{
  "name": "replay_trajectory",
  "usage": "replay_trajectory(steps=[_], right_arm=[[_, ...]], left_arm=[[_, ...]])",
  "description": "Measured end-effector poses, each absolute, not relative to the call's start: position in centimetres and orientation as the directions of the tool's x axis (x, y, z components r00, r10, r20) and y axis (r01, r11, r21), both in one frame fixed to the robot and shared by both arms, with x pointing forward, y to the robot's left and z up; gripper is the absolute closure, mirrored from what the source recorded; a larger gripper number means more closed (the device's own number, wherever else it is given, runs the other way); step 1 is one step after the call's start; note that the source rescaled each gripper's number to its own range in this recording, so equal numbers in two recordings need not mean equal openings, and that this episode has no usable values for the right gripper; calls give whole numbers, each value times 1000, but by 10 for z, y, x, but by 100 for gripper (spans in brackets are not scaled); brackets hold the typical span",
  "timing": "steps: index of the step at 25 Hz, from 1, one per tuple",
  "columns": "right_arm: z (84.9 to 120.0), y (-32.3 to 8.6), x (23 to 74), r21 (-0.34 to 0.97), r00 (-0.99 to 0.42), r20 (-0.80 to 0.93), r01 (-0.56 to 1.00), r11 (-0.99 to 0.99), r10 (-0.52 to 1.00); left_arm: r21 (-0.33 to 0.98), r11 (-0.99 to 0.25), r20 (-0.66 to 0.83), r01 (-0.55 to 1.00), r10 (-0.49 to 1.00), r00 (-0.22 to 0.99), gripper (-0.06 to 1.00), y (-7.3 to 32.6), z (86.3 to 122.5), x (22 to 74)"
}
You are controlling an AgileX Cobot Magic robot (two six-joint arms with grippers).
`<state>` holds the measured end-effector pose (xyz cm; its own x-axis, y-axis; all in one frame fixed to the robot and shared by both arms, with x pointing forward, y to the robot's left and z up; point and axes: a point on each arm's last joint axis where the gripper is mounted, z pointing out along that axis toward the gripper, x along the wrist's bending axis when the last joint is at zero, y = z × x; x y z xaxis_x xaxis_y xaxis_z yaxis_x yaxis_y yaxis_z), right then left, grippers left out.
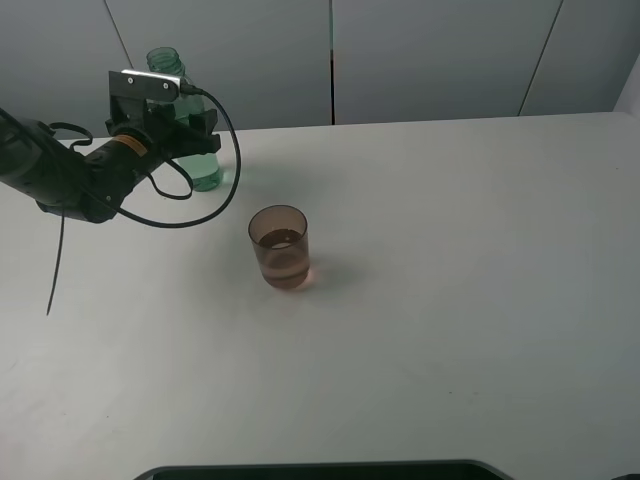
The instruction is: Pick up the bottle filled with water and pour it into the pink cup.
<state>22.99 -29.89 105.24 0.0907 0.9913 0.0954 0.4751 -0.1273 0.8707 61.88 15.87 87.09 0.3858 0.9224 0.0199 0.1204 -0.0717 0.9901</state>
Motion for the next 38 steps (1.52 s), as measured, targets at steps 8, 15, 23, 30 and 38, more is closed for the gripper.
replay_trajectory(steps=[8, 15, 23, 30, 38], right_arm=[[1052, -299, 230, 871, 91, 95, 475, -127, 991], [1052, -299, 230, 871, 91, 95, 475, -127, 991], [1052, -299, 230, 871, 91, 95, 475, -127, 991], [1052, -299, 230, 871, 91, 95, 475, -127, 991], [1052, -299, 230, 871, 91, 95, 475, -127, 991]], left_arm=[[992, -72, 24, 106, 918, 396, 27, 158, 871, 619], [993, -67, 25, 93, 918, 396, 4, 157, 873, 619], [996, -59, 30, 60, 918, 395, 4, 157, 902, 619], [999, -39, 39, -8, 920, 390, 4, 159, 961, 614], [953, 3, -89, 304, 960, 267, 2, 177, 1032, 618]])
